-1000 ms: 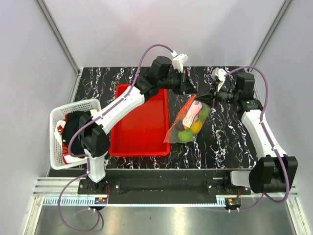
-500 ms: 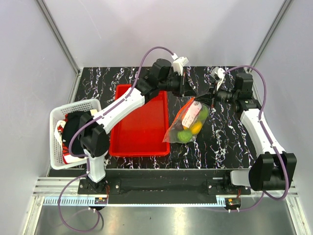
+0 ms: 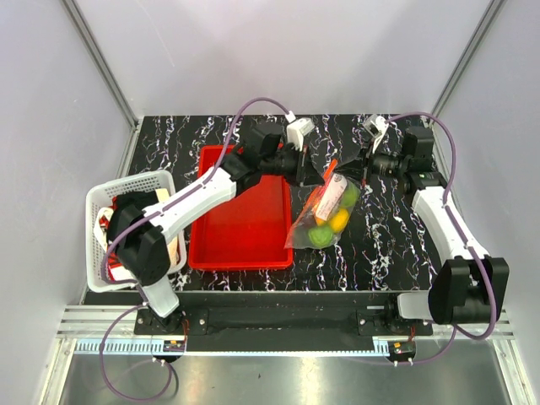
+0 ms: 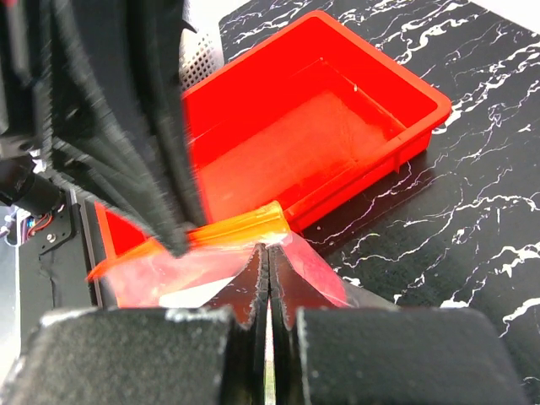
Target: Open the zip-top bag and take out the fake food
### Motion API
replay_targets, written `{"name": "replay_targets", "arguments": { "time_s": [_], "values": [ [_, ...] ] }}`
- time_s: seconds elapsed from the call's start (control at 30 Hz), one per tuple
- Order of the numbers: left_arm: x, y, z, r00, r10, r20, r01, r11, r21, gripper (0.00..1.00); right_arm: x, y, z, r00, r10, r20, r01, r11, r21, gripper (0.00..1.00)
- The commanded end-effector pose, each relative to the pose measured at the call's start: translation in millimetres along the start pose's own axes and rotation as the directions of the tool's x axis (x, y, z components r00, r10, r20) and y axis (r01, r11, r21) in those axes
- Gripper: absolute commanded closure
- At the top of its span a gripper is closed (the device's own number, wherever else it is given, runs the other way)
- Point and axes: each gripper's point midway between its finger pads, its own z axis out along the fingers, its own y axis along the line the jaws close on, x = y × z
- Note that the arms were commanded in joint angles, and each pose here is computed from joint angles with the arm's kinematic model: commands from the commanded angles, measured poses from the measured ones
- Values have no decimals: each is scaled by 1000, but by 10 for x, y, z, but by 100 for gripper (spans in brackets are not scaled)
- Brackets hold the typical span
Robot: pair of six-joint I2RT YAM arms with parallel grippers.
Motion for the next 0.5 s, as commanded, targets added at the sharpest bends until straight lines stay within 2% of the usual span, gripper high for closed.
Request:
{"name": "replay_targets", "arguments": {
  "time_s": [0.0, 0.07, 0.1, 0.2, 0.47],
  "values": [
    [397, -156, -258, 998, 1, -58, 0, 1000, 18, 100, -287, -343, -2, 994, -95, 56, 89, 991, 104, 100],
    [521, -261, -365, 999, 7, -50, -6, 1000, 27, 100, -258, -414, 29, 995, -84, 50, 78, 991, 109, 100],
    [763, -156, -364, 996, -21, -83, 21, 1000, -1, 100, -281, -442, 35, 994, -94, 51, 88, 990, 115, 100],
    [1037, -204, -452, 995, -64, -78, 64, 998, 1, 100, -284, -641, -24, 995, -86, 49, 77, 983, 166, 100],
    [1630, -557, -440, 988, -114, -108, 121, 991, 61, 100, -274, -762, 5, 996, -76, 43, 67, 981, 180, 100]
  ]
}}
